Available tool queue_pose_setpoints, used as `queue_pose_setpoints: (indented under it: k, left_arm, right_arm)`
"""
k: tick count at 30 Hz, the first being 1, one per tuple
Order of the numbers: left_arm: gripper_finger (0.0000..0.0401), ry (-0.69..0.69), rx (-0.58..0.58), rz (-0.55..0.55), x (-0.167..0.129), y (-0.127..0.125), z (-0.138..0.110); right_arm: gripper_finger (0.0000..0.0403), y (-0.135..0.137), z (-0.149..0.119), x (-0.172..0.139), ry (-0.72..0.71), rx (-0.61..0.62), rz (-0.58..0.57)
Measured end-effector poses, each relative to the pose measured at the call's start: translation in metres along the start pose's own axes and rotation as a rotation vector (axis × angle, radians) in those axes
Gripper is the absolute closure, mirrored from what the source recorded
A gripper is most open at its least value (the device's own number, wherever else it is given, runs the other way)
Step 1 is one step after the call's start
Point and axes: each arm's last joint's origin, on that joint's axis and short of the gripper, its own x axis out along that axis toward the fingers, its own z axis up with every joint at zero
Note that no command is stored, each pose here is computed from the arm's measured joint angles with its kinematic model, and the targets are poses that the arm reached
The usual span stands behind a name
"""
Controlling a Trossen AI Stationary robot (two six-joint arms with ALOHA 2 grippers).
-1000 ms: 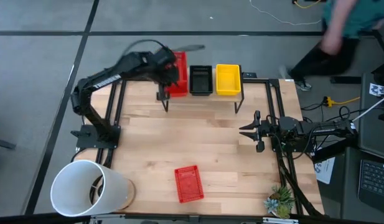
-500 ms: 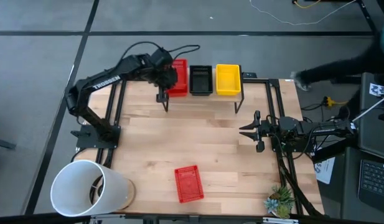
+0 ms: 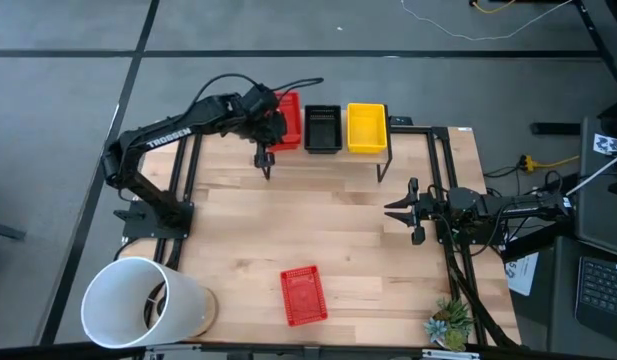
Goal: Stack baskets on shelf by color
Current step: Stack the top red basket on top of the red basket on the shelf
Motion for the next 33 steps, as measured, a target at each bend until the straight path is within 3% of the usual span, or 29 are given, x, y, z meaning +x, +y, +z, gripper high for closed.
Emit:
queue_pose_setpoints:
  k: [7,33]
  left_arm:
    - [0.0401,0.025,0.001,0.053,0.0001,0.0016,-0.0011]
    - [0.0401,0.039,-0.012,0.039,0.0083,-0.0001,0.0001]
  right_arm:
    - [0.0315,0.0000,0.0000,0.0000,0.000,0.000,0.000]
    - [0.0315,0.0000,0.0000,0.0000,0.000,0.000,0.000]
